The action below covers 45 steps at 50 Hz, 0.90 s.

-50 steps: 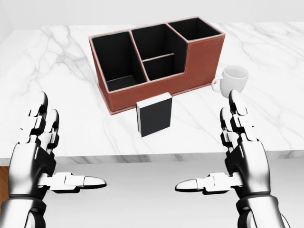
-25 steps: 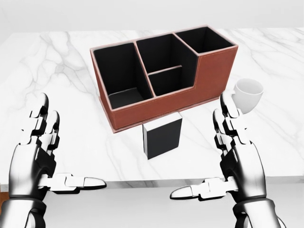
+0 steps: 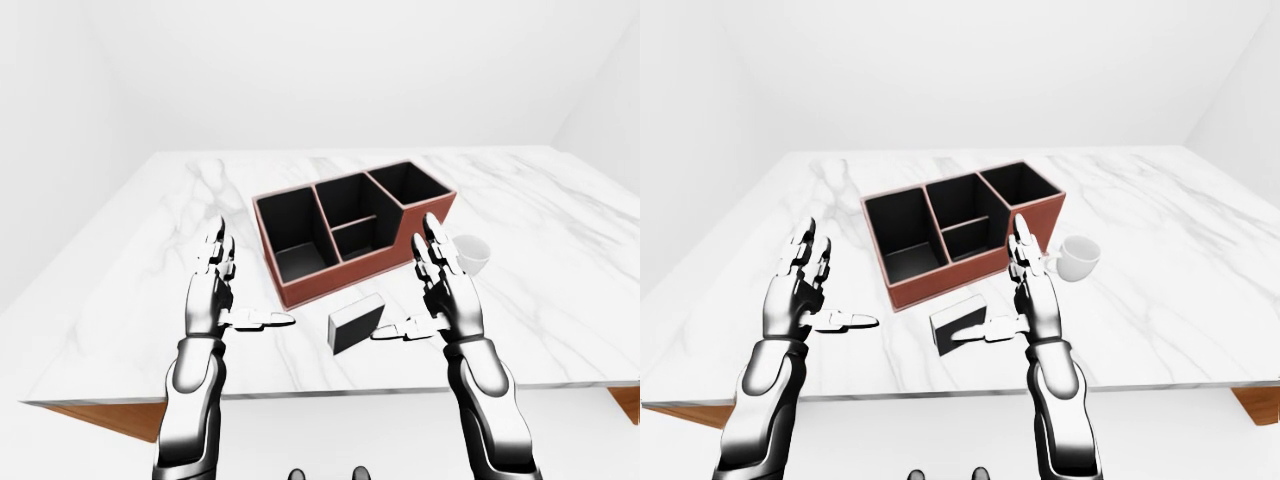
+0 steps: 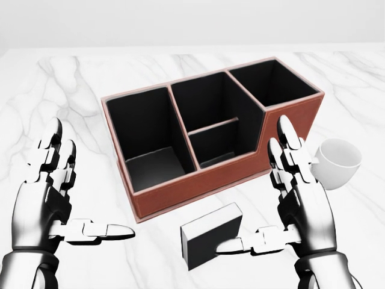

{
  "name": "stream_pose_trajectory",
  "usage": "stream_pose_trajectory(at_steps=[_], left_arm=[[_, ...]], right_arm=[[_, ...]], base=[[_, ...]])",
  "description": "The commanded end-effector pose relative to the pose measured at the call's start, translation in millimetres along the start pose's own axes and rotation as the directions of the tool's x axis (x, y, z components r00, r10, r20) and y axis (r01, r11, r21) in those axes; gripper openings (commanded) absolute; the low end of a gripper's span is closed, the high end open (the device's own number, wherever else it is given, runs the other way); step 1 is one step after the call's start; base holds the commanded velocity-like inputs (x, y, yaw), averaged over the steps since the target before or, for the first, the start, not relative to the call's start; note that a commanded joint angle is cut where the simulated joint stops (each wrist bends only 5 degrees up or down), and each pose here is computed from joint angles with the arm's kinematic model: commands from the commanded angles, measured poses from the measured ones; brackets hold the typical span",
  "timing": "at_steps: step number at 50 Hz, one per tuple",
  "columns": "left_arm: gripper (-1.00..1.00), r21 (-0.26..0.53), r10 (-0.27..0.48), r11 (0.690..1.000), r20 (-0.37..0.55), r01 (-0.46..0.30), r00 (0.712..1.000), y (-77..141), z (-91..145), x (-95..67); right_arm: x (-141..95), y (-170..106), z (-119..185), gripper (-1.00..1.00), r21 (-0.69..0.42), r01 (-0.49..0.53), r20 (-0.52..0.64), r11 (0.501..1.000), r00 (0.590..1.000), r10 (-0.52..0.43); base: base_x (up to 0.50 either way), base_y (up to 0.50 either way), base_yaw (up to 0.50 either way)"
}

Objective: Pick up the book and place it in the front compartment of the caddy.

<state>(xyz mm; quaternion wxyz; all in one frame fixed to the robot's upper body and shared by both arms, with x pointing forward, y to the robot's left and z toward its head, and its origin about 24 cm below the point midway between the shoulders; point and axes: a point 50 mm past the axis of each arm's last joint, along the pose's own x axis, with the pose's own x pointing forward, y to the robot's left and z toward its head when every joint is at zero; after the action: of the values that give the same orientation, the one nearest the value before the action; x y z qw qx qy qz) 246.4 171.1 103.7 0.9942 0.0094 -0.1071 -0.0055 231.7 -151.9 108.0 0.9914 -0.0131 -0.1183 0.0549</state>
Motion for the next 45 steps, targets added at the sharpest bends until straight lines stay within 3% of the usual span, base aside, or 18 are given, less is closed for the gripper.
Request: stream_pose_trajectory(at_steps=[1,14,27,45], left_arm=[[1.0,0.0,-0.001,1.0,0.001,0.001,1.0,-0.2,0.3,-0.1],[1.0,0.0,-0.001,1.0,0.003,0.001,1.0,0.1,0.7,0.3],[1.0,0.0,-0.001,1.0,0.007,0.001,1.0,0.2,1.6,0.5],[1.0,0.002,-0.003,1.0,0.02,0.003,1.0,-0.3,4.6,0.5]], right_arm=[[0.8,-1.0,-1.3,1.0,0.0,-0.001,-0.005,1.0,1.0,0.001],[-1.3,3.5,-1.2,1.0,-0.013,-0.018,-0.008,1.0,1.0,0.018],[-4.3,6.0,1.0,1.0,0.006,-0.04,0.0,0.999,0.999,0.04],[-3.7,6.9,-1.0,1.0,-0.037,-0.032,-0.013,0.999,0.999,0.031]], base=[[0.5,0.0,0.0],[0.47,0.0,0.0],[0.04,0.0,0.0],[0.44,0.0,0.0]])
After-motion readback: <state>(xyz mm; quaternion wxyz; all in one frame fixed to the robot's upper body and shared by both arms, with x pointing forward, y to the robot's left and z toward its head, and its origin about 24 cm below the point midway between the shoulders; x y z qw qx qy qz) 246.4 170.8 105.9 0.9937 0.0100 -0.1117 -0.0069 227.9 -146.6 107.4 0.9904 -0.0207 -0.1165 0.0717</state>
